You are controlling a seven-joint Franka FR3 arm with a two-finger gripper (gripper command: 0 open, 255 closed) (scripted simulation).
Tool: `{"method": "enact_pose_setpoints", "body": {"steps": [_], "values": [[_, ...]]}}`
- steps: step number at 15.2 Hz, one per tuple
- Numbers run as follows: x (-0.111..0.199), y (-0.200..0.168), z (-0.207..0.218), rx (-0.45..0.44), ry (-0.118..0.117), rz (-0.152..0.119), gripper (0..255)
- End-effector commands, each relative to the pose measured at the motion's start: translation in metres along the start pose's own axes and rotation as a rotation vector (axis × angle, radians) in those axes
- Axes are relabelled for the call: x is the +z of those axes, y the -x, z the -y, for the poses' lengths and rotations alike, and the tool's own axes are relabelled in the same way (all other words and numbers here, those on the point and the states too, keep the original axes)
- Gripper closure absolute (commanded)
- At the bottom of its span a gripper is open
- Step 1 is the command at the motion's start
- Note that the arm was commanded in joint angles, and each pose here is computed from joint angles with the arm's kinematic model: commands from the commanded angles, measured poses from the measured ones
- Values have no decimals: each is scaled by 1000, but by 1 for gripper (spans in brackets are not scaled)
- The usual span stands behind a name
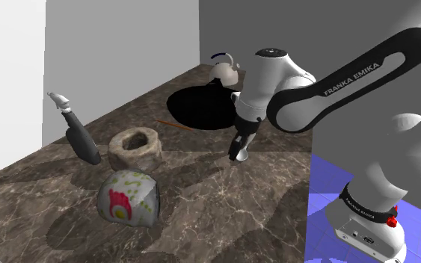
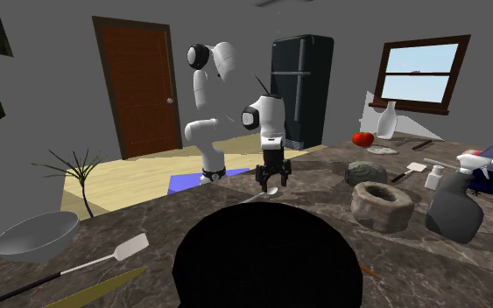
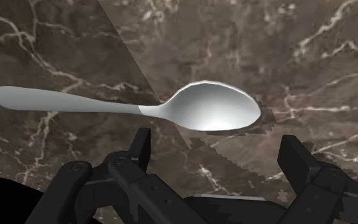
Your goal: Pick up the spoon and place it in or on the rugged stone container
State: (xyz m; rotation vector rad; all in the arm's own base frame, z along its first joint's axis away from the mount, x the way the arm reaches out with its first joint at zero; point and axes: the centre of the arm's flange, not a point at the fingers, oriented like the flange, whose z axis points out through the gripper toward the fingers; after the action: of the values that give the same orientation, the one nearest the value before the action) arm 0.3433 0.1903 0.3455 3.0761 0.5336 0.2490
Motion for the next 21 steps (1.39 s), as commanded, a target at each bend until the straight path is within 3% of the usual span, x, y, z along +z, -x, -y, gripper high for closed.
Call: {"method": "enact_pose_setpoints", "body": {"steps": [1,9,10,21], "values": [[14,1,0,0,0,-1,0],[13,1,0,0,0,-1,0],[13,1,0,0,0,-1,255],[3,-1,0,0,0,-1,255]]}}
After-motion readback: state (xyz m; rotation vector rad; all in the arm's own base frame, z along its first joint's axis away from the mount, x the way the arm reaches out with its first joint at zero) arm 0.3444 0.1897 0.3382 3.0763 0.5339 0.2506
